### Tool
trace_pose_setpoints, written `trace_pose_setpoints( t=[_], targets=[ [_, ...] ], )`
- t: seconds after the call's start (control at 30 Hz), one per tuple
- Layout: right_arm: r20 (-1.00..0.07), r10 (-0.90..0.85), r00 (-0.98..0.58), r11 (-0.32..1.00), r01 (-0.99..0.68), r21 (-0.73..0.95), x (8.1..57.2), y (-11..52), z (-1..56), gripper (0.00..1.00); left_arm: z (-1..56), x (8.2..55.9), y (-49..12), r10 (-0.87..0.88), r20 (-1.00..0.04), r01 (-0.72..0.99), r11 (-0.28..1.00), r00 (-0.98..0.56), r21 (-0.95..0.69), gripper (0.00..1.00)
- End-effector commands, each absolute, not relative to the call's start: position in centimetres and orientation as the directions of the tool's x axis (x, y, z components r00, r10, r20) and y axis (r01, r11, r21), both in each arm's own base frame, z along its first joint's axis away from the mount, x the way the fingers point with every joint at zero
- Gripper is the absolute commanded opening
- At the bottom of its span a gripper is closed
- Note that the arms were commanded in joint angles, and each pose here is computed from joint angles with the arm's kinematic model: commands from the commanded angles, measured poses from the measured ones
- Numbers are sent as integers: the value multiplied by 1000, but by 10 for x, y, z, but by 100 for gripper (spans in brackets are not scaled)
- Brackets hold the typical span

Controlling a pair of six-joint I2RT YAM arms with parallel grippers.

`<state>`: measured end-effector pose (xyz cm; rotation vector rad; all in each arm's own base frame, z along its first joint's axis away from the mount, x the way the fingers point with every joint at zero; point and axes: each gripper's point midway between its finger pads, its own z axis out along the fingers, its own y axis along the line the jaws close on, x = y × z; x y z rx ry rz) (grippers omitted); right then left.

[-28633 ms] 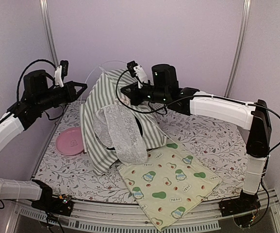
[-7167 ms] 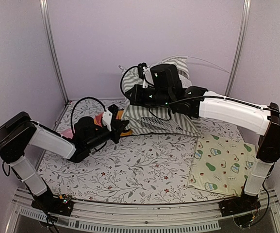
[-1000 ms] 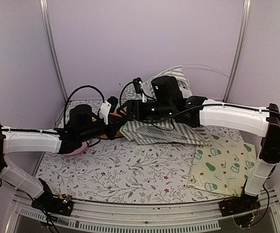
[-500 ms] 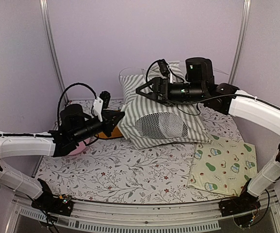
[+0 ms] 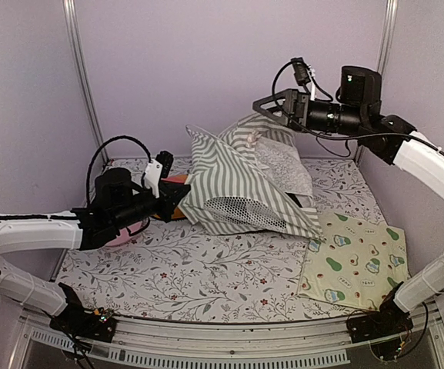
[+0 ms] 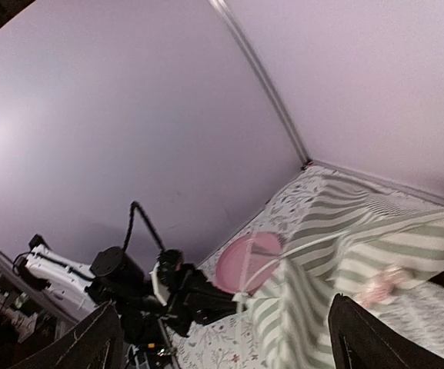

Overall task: Set up the pet tent
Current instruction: Attach the tent pole to the pole socket of the pet tent.

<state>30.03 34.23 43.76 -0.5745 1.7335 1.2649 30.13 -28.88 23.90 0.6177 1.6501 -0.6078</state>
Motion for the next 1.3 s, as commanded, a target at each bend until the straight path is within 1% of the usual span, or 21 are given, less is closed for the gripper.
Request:
trace_pose_setpoints(
  t=[0.0, 0.07, 0.2, 0.37, 0.47, 0.53, 0.6, 0.63, 0.7, 0.73, 0.77, 0.8, 0.9, 1.0, 1.13, 1.27],
  targets=[
    [-886, 210, -414, 612, -651, 449, 356, 272, 431, 95, 256, 298, -281, 48, -993, 686, 726, -107, -39, 0],
    [-896, 179, -406, 661, -625, 415, 378, 255, 407, 95, 259, 295, -280, 47, -994, 692, 721, -102, -37, 0],
    [-929, 75, -363, 720, -625, 302, 417, 236, 365, 95, 266, 291, -280, 48, -994, 703, 710, -99, -35, 0],
    [-959, -38, -281, 744, -648, 160, 445, 241, 340, 95, 269, 289, -281, 55, -993, 714, 699, -107, -39, 0],
    [-961, -61, -272, 765, -631, 130, 463, 242, 328, 95, 275, 287, -282, 52, -993, 722, 691, -107, -42, 0],
    [-957, -65, -282, 769, -626, 132, 475, 244, 320, 91, 278, 285, -281, 51, -993, 722, 691, -105, -41, 0],
    [-954, -64, -292, 757, -637, 144, 481, 250, 315, 82, 282, 285, -279, 49, -993, 721, 692, -103, -41, 0],
    [-954, -60, -293, 748, -647, 152, 483, 253, 314, 74, 284, 284, -279, 48, -994, 721, 692, -103, -42, 0],
    [-951, -37, -308, 742, -646, 180, 486, 256, 313, 49, 286, 285, -277, 48, -993, 714, 699, -107, -43, 0],
    [-949, -24, -314, 750, -633, 190, 489, 255, 313, 27, 287, 285, -276, 50, -992, 708, 705, -112, -44, 0],
    [-947, -8, -323, 764, -613, 202, 493, 251, 312, 10, 286, 286, -274, 53, -992, 699, 714, -118, -45, 0],
    [-945, 7, -327, 784, -585, 208, 498, 243, 313, 1, 288, 285, -271, 53, -991, 692, 721, -123, -48, 0],
    [-922, 96, -375, 841, -465, 277, 516, 206, 309, 0, 291, 277, -261, 31, -990, 679, 731, -139, -73, 0],
    [-859, 224, -460, 841, -355, 409, 529, 171, 292, 0, 294, 263, -252, -9, -988, 686, 719, -151, -111, 0],
    [-770, 291, -568, 813, -278, 512, 534, 170, 259, 0, 307, 239, -249, -48, -989, 730, 670, -137, -134, 0],
    [-698, 346, -627, 778, -223, 587, 528, 175, 236, 0, 328, 215, -239, -107, -989, 753, 641, -99, -145, 0]
  ],
)
